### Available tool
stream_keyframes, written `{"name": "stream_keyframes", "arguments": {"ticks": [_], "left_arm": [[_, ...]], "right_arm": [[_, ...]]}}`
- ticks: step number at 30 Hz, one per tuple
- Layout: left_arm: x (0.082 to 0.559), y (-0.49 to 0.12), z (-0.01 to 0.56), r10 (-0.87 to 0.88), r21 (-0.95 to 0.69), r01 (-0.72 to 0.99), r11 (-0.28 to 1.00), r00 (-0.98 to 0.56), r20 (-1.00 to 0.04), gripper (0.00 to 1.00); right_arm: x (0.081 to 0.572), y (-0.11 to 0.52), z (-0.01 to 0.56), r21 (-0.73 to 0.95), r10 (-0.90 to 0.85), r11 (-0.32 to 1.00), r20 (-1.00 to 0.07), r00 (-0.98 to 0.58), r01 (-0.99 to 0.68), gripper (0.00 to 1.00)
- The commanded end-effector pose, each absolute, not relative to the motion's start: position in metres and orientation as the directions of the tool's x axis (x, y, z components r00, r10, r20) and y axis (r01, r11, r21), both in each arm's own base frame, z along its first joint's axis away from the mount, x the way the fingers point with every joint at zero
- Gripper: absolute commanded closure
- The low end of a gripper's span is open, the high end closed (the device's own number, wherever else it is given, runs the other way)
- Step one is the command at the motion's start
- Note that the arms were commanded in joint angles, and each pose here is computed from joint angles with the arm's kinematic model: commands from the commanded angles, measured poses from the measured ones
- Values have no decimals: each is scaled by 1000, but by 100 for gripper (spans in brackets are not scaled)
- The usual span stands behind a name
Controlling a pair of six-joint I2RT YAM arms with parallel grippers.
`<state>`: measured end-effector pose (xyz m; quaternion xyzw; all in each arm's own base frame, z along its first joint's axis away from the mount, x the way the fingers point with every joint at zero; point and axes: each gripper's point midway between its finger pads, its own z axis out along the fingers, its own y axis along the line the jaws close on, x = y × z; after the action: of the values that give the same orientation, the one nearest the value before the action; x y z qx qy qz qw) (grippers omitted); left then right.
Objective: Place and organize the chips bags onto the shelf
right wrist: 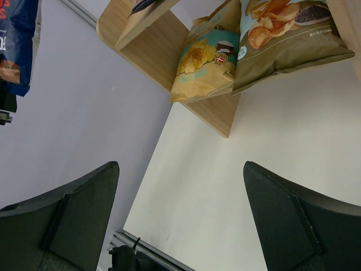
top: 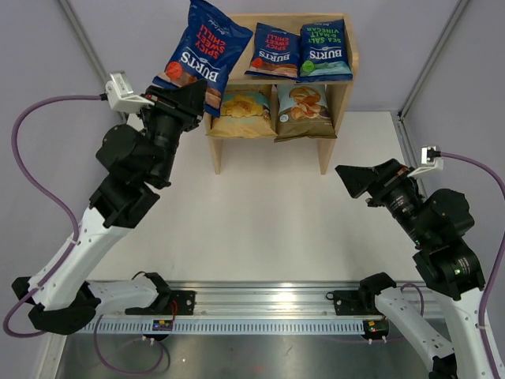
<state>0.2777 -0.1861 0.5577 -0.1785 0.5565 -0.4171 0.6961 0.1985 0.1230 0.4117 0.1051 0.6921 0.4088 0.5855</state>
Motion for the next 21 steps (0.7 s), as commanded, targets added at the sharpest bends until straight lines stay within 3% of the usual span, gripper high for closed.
{"name": "stream_keyframes", "arguments": {"ticks": [1, 10, 21], "left_arm": [[298, -163, 544, -734, -715, 180, 676, 80, -674, 88], [328, -154, 569, -744, -746, 74, 662, 186, -642, 89], [399, -180, 572, -664, -689, -34, 724, 238, -709, 89]], "right_arm": [[192, 115, 429, 671, 631, 654, -739, -238, -351, 1], [183, 112, 430, 663, 626, 657, -745, -230, -359, 1], [166, 111, 433, 663, 626, 643, -743, -236, -383, 1]]}}
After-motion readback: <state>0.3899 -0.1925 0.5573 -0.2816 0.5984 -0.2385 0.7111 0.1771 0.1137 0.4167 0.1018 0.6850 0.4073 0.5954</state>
